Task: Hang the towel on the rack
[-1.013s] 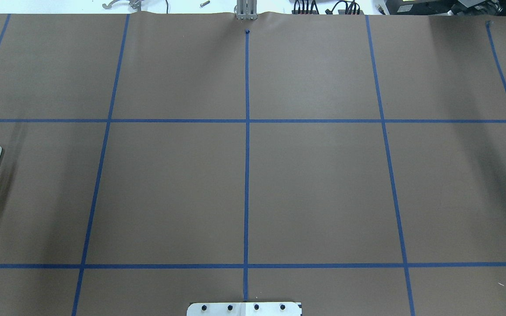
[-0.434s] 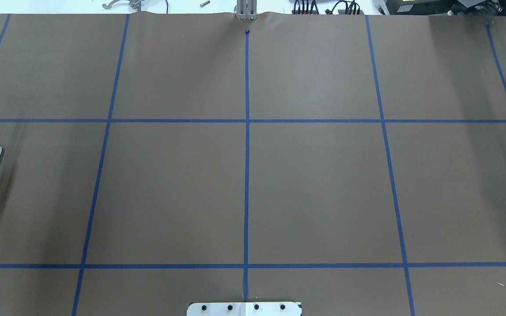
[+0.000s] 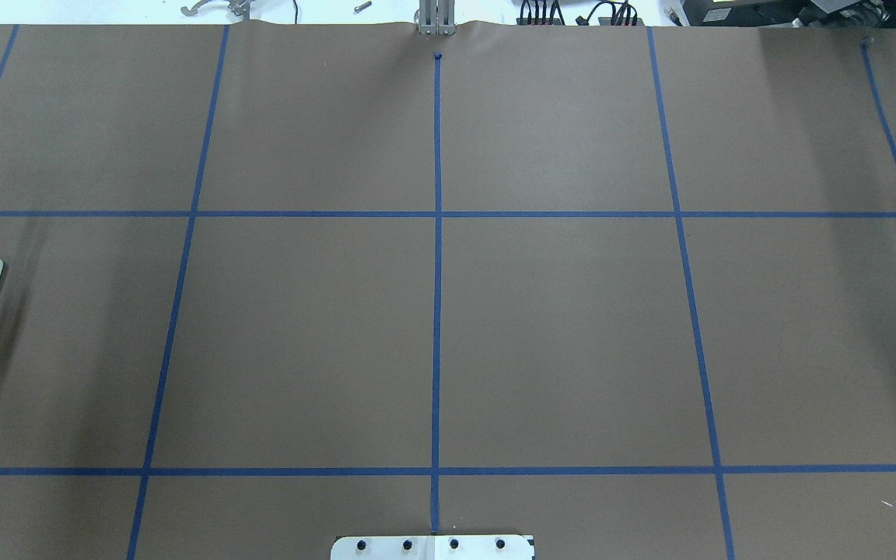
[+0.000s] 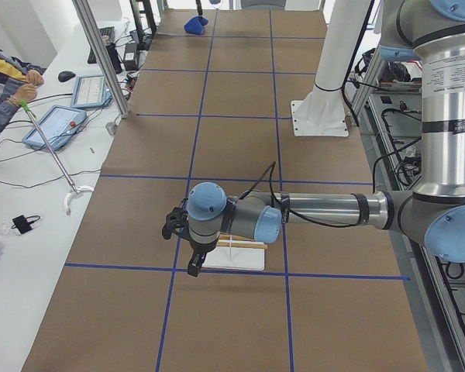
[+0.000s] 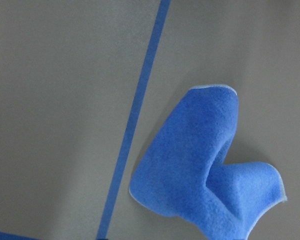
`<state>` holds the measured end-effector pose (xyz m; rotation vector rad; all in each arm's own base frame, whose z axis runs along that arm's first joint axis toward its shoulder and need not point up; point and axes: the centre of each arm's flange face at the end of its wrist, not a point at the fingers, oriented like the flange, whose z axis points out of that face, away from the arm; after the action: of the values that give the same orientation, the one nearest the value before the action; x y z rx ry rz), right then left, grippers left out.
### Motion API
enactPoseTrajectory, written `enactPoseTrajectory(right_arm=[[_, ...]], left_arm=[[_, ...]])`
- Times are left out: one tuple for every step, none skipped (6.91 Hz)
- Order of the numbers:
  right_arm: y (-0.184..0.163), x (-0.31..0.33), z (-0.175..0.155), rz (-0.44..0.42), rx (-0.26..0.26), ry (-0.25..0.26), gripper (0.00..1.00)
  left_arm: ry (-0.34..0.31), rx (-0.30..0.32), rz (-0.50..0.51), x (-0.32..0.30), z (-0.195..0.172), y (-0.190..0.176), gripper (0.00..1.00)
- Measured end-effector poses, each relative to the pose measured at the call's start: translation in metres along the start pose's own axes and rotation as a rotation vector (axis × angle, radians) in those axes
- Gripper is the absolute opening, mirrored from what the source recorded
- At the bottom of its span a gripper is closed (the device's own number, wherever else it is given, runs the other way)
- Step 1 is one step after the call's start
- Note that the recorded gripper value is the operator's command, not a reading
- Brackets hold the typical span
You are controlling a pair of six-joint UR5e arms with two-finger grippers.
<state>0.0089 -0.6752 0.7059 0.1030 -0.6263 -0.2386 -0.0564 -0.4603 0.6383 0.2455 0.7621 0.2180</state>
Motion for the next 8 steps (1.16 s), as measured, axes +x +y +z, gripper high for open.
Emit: enactPoseTrajectory(right_arm=[[-0.001, 0.0, 0.004, -0.026, 0.005, 0.034, 0.84], [-0.003, -0.001, 0.006, -0.044, 0.005, 0.049, 0.84], [-0.005, 0.0, 0.008, -0.038, 0.002, 0.055, 0.8], [-0.008, 0.001, 0.009, -0.017, -0.002, 0.056, 0.77], [-0.01, 0.002, 0.01, 0.001, -0.005, 0.056, 0.74], [-0.01, 0.001, 0.013, 0.007, -0.007, 0.056, 0.71], [-0.01, 0.0, 0.016, 0.005, -0.007, 0.057, 0.63], [-0.01, -0.001, 0.021, -0.001, -0.006, 0.065, 0.55]], left_arm=[[0.0, -0.001, 0.0, 0.0, 0.0, 0.0, 0.99], [0.0, 0.0, 0.0, 0.0, 0.0, 0.0, 0.99], [0.001, 0.0, 0.001, 0.0, 0.0, 0.0, 0.99], [0.001, 0.0, 0.001, 0.0, 0.0, 0.0, 0.99], [0.001, 0.0, 0.001, 0.0, 0.0, 0.0, 0.99], [0.001, 0.0, 0.002, 0.0, 0.0, 0.0, 0.99], [0.001, 0.001, 0.003, 0.0, 0.0, 0.0, 0.99], [0.0, 0.001, 0.003, 0.0, 0.0, 0.0, 0.99]])
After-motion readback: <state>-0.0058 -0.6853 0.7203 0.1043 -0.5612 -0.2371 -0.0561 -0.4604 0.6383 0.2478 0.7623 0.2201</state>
